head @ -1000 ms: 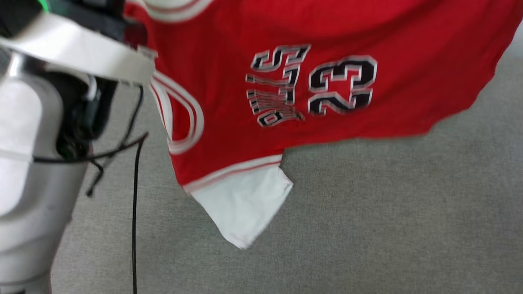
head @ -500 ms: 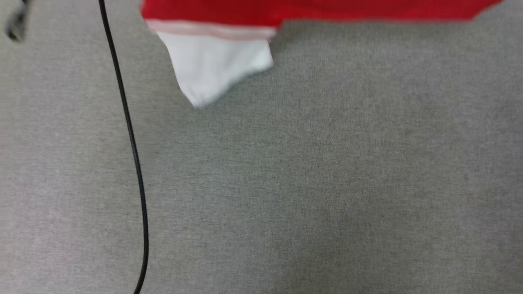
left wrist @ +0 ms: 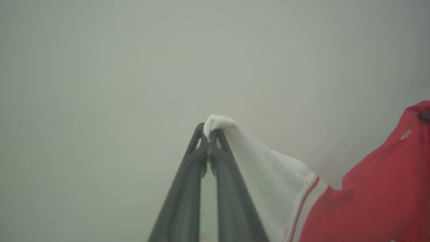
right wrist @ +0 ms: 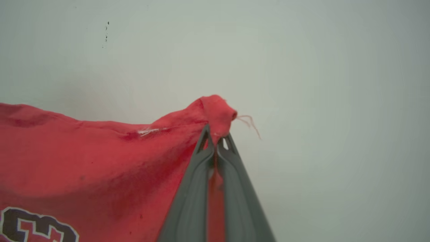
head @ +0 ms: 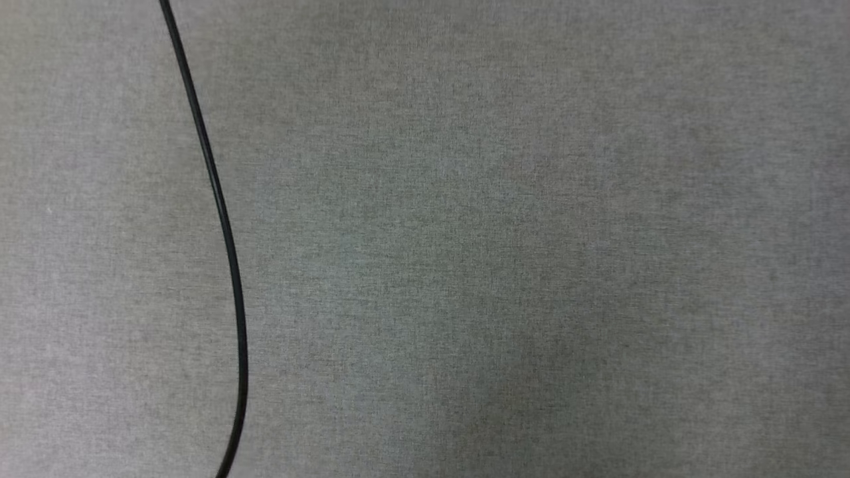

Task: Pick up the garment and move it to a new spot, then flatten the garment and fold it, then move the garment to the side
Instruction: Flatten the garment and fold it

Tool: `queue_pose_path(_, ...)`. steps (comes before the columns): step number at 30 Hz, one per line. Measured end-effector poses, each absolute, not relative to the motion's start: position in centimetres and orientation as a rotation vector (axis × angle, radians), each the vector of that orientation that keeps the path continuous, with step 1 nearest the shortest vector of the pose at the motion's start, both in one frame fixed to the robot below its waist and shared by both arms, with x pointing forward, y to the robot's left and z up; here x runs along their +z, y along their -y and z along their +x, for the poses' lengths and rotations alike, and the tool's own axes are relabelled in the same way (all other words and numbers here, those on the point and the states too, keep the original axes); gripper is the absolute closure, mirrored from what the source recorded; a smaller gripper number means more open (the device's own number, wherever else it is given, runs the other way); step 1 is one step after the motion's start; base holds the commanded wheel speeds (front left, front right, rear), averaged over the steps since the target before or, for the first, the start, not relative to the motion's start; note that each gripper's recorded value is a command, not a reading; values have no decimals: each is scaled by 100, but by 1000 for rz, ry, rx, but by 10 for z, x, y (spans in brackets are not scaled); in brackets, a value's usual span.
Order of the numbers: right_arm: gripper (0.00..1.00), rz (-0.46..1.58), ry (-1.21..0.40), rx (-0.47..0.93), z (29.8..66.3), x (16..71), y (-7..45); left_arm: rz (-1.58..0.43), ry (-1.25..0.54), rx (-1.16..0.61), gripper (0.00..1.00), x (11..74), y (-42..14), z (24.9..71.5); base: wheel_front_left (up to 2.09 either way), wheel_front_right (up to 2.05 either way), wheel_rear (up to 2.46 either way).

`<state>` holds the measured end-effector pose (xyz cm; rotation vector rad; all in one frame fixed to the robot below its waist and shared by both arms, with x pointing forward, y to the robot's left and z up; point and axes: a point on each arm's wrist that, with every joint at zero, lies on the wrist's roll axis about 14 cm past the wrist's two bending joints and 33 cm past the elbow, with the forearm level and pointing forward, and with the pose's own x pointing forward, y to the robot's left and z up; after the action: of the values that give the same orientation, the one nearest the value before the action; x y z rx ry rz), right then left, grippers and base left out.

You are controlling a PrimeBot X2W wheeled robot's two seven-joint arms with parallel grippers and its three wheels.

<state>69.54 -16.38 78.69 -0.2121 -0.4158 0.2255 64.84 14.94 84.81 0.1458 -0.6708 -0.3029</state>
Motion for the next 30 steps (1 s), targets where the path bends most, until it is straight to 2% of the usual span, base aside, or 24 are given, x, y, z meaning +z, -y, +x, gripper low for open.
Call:
queue_pose_path(8, 100, -164, 286, 266, 718, 707, 155, 107, 520, -315, 100, 768, -150, 676, 0, 0, 0)
queue_pose_path(15, 100, -143, 143, 331, 709, 626, 137, 57, 383, -325, 100, 689, -154, 672, 0, 0, 0)
queue_pose_path(22, 100, -137, 17, 391, 674, 554, 131, 21, 264, -317, 100, 617, -158, 642, 0, 0, 0)
queue_pose_path(30, 100, -103, -100, 459, 613, 502, 127, -22, 132, -283, 100, 550, -160, 571, 0, 0, 0)
